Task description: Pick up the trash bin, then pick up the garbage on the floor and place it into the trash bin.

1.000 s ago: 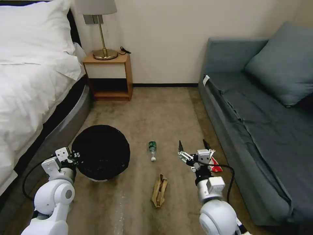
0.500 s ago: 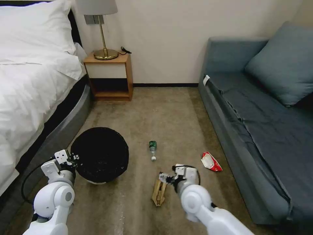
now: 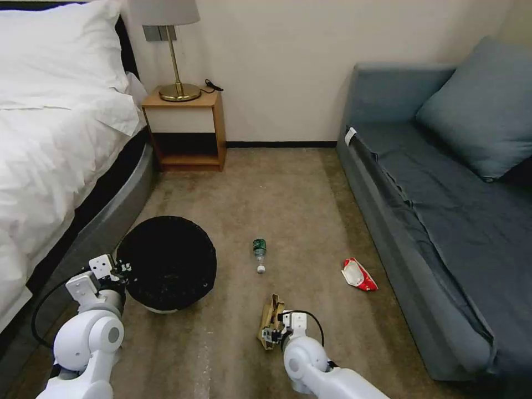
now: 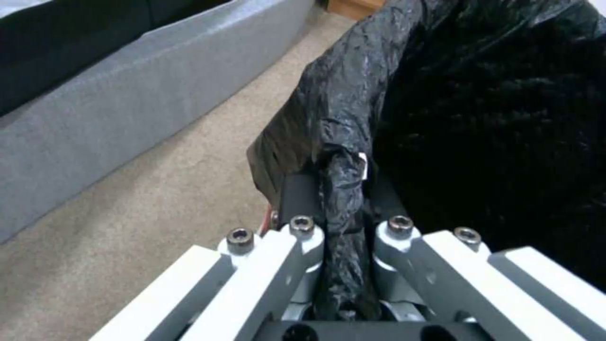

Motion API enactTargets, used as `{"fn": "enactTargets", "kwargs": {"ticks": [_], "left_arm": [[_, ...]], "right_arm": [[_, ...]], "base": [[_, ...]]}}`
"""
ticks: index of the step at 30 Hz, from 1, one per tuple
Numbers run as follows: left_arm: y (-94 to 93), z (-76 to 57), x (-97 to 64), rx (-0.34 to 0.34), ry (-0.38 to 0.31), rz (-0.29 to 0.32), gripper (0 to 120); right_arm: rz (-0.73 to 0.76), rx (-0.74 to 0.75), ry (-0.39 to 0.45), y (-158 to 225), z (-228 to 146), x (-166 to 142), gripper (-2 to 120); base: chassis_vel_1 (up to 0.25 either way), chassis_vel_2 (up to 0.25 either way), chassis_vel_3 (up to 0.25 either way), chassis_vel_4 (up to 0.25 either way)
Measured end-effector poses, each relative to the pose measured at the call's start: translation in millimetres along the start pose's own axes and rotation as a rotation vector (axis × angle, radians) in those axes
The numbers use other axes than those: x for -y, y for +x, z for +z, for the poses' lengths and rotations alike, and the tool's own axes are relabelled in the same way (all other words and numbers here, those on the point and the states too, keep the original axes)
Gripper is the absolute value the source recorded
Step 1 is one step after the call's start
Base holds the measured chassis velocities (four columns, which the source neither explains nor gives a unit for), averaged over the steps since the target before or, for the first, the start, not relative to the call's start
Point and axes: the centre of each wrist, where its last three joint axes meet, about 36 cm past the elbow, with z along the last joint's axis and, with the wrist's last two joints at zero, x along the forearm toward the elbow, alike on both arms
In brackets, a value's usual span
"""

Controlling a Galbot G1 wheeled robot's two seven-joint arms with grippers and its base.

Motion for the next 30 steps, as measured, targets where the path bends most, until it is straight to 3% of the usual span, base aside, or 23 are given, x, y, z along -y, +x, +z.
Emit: {"fn": "enactTargets", "kwargs": {"ticks": [5,18,30], "left_arm": [[-0.1,0.2,-1.1,-0.001,0.000,-0.004,4],[-1.5,1.2,-1.6,-0.004,0.002,-0.008,4],[-2.1,1.4,-0.2,-0.003,0.003,-0.006,4]], "right_arm": [[0.013,0.014,0.015,-9.7,2.5,-1.9,90],[0.030,0.049,0.040,-20.4,14.7,10.2,38],[0.024,0.110,0.039,-8.5,1.6,23.9,0]], "base": [[0.000,0.000,0.000,0.000],[0.000,0.000,0.000,0.000],[0.000,0.000,0.000,0.000]]}}
